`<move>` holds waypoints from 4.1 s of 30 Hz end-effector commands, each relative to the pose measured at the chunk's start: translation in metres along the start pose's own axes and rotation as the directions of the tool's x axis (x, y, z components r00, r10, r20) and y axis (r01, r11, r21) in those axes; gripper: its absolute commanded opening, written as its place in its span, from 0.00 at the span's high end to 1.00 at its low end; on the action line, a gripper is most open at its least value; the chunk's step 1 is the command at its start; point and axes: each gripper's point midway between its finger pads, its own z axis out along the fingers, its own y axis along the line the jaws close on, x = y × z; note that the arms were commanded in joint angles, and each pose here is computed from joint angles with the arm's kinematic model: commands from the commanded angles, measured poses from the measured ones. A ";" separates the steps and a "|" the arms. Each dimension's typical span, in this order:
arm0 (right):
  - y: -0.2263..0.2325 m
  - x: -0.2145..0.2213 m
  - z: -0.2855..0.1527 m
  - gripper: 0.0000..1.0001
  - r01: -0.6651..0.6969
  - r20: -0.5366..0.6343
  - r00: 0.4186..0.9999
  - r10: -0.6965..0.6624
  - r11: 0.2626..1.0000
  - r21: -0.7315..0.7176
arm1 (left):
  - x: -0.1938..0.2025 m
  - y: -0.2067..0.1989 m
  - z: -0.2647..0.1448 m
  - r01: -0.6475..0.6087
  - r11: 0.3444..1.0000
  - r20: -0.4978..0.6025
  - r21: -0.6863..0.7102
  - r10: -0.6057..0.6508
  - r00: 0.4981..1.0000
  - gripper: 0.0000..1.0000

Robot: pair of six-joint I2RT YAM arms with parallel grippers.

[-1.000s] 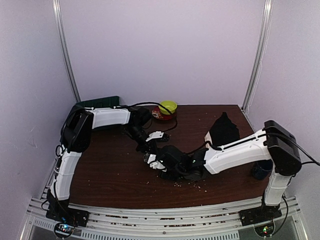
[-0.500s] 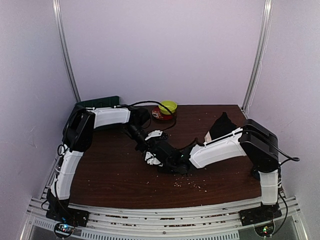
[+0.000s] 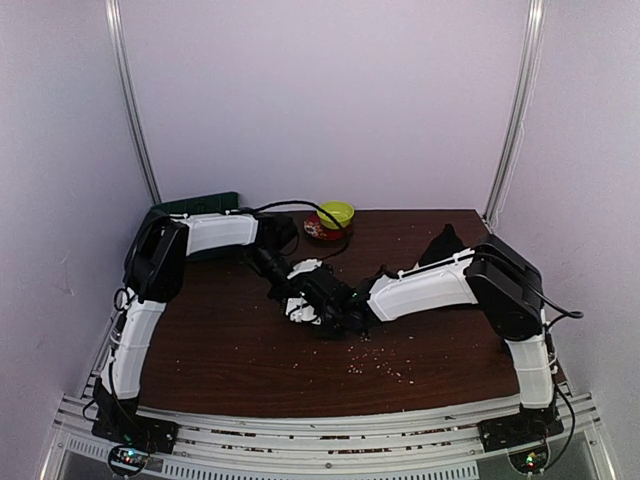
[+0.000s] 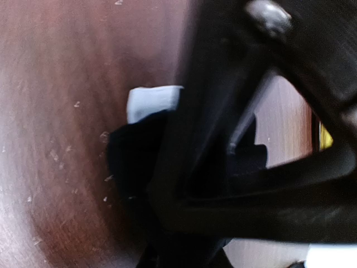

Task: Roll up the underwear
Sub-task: Roll the underwear at the center of the board, then pick up the underwear from the center of the board, then move the storage box to the corner of the board.

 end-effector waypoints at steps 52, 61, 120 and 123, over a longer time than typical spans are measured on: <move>0.040 0.028 -0.005 1.00 0.033 -0.133 0.990 -0.046 0.994 -0.103 | 0.028 -0.019 0.029 0.147 0.986 -0.189 0.076 -0.131 0.973 0.63; 0.032 0.027 -0.007 0.95 0.014 -0.142 0.990 -0.023 0.998 -0.067 | 0.025 -0.017 0.030 0.121 0.992 -0.200 0.047 -0.109 0.974 1.00; -0.012 0.041 -0.095 0.00 -0.571 0.086 0.819 0.567 0.820 0.031 | 0.306 0.163 -0.486 0.443 -0.431 0.617 -0.786 -0.517 0.593 1.00; -0.012 0.041 -0.094 0.00 -0.572 0.084 0.819 0.568 0.820 0.028 | 0.317 0.164 -0.485 0.439 -0.443 0.624 -0.781 -0.521 0.583 1.00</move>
